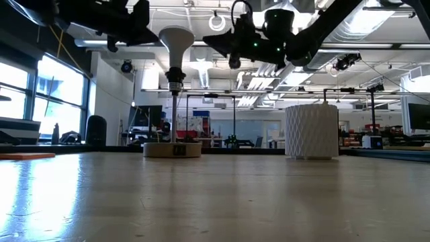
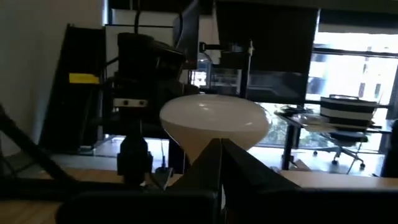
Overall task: Screw lightbulb
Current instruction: Remove the lightbulb from the lamp
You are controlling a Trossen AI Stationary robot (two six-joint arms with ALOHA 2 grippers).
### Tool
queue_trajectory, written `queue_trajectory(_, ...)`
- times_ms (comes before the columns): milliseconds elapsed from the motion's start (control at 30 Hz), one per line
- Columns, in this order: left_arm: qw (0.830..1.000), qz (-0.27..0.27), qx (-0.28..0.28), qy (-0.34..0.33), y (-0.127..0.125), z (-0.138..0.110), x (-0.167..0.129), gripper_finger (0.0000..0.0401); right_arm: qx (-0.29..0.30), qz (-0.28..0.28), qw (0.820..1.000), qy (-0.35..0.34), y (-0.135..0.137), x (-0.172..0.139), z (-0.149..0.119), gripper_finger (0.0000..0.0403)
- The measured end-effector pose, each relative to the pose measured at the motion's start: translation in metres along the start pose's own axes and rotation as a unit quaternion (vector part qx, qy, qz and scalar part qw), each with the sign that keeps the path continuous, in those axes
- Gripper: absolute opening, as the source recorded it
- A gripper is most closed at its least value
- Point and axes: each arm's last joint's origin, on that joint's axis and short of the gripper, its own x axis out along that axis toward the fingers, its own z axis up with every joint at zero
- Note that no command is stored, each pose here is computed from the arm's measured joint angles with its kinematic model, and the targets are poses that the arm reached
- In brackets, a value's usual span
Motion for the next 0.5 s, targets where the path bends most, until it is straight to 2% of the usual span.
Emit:
queue_trajectory(100,1.000,-0.016,0.004,0.006,0.003,-0.003,0.005,0.0000,0.007,-0.045,0.999,0.003,0.008,0.010,0.003,0.0000)
queue_trajectory(267,0.999,-0.032,0.002,0.009,0.002,-0.007,0.011,0.0000,-0.043,-0.073,0.996,0.034,0.015,0.023,0.008,0.0000)
queue_trajectory(500,0.995,-0.097,-0.001,0.008,-0.013,-0.006,0.004,0.0000,-0.023,-0.175,0.983,0.044,0.008,0.022,0.008,0.0000)
